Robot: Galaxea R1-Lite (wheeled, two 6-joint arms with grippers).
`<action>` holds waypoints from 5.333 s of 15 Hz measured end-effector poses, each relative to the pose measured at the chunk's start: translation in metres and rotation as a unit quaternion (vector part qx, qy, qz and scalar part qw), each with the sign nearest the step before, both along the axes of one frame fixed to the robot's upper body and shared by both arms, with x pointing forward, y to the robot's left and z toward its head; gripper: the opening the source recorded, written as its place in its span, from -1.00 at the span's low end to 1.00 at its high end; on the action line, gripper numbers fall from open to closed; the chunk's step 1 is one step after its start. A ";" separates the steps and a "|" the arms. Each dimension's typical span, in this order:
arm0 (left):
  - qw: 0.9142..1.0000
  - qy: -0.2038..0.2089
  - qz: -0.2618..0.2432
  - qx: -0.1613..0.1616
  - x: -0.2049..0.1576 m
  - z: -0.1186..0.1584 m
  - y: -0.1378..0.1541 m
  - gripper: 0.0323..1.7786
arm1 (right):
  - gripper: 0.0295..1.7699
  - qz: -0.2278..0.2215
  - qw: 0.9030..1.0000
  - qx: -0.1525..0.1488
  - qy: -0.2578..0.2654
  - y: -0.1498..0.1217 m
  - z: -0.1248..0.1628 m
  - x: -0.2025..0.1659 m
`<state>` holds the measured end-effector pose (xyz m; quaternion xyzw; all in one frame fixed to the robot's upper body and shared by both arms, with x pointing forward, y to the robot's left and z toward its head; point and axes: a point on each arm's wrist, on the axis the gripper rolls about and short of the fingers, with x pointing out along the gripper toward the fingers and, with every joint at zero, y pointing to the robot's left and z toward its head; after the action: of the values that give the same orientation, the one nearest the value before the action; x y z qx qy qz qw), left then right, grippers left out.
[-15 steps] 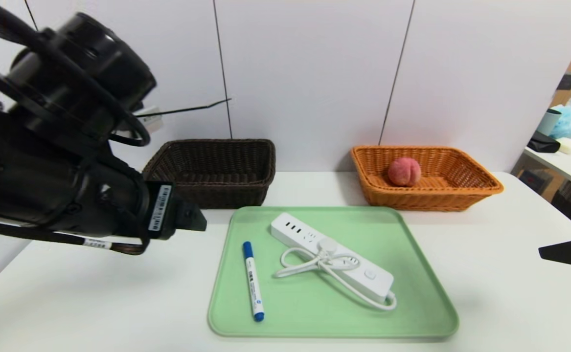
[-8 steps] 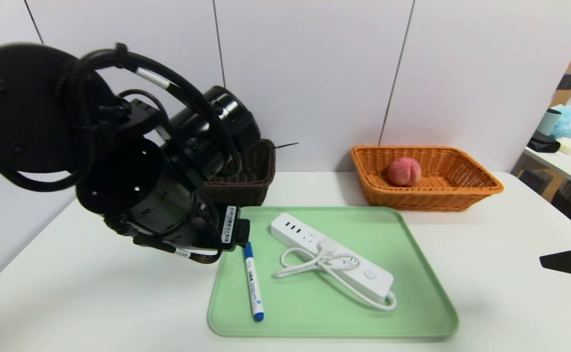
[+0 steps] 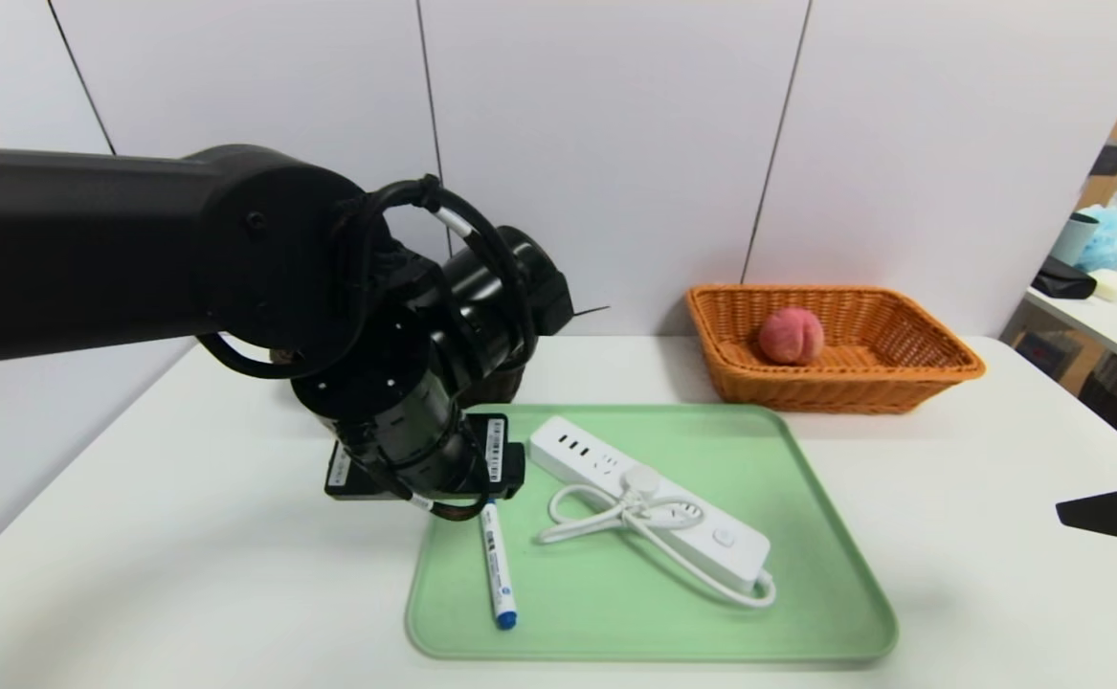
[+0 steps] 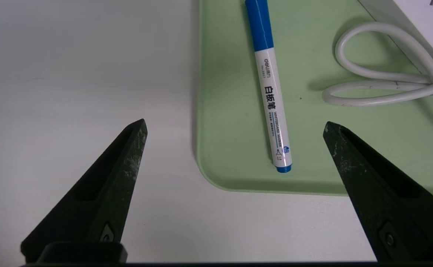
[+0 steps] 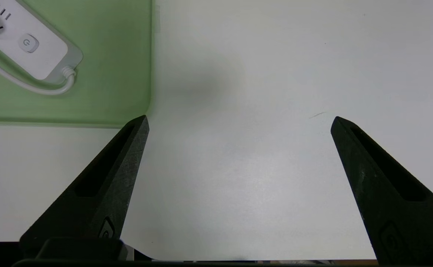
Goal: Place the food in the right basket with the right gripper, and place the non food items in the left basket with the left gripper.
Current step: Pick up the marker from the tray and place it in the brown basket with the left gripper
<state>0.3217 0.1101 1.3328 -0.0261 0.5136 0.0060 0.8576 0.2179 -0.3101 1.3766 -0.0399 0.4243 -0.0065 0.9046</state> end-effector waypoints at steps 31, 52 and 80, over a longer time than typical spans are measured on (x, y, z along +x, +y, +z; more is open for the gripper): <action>0.980 0.121 0.139 -0.072 0.055 -0.057 -0.019 0.90 | 0.91 -0.009 1.000 0.002 0.004 -0.004 -0.005 -0.006; 0.978 0.144 0.140 -0.064 0.062 -0.068 -0.026 0.90 | 0.91 -0.016 1.000 0.000 0.012 -0.005 -0.008 0.001; 0.996 -0.042 0.009 -0.081 0.015 0.045 -0.007 -0.86 | 0.92 -0.016 1.000 0.000 0.015 -0.006 -0.010 -0.003</action>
<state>0.3362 0.1036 1.3776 -0.1005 0.4754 -0.0287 0.8736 0.2150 -0.3162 1.3665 -0.0334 0.4382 -0.0204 0.8980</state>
